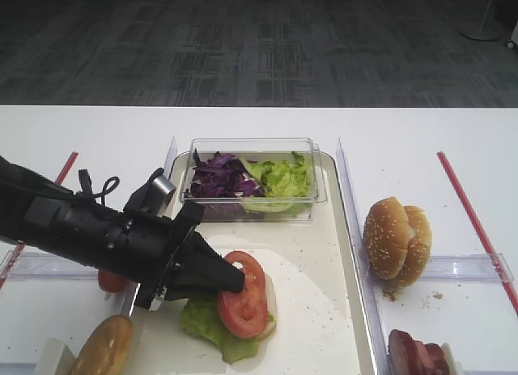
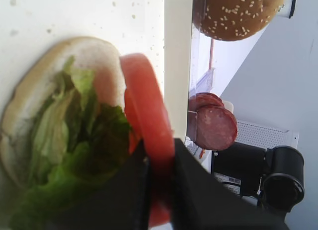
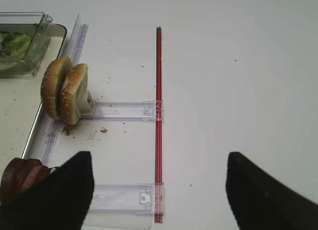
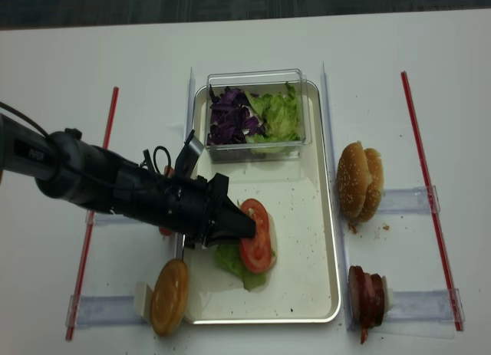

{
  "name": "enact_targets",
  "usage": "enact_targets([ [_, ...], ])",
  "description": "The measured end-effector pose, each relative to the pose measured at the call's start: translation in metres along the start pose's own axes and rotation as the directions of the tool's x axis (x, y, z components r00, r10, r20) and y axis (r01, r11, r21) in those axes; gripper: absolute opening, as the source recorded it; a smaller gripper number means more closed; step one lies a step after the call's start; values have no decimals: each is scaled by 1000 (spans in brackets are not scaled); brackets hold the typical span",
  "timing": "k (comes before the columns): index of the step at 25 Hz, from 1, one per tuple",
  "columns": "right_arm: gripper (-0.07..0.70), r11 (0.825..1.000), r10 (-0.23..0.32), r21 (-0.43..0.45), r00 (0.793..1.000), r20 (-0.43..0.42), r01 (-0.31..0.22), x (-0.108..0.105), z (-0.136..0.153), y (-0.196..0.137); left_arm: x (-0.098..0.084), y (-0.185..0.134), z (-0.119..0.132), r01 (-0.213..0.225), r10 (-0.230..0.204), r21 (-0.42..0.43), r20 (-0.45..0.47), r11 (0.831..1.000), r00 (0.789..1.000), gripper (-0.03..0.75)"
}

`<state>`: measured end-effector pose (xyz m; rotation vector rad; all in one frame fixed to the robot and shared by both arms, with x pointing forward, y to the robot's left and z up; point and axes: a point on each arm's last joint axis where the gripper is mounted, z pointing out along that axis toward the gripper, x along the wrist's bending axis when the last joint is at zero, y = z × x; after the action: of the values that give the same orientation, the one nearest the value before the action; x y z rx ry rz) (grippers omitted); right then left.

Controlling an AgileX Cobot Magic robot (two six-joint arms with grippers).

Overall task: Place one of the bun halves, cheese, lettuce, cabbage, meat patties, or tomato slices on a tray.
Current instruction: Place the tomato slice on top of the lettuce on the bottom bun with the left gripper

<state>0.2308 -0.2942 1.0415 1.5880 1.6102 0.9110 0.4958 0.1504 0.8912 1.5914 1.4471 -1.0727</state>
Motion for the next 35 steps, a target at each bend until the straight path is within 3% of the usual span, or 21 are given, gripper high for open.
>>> enact_targets([
  [19,571,1000,0,0,1000,0,0,0,0,0,1,2,-5,-21,21,-13,9,1000,1000,306],
  [35,571,1000,0,0,1000,0,0,0,0,0,2,3,-7,-17,17,-22,13,1000,1000,323],
])
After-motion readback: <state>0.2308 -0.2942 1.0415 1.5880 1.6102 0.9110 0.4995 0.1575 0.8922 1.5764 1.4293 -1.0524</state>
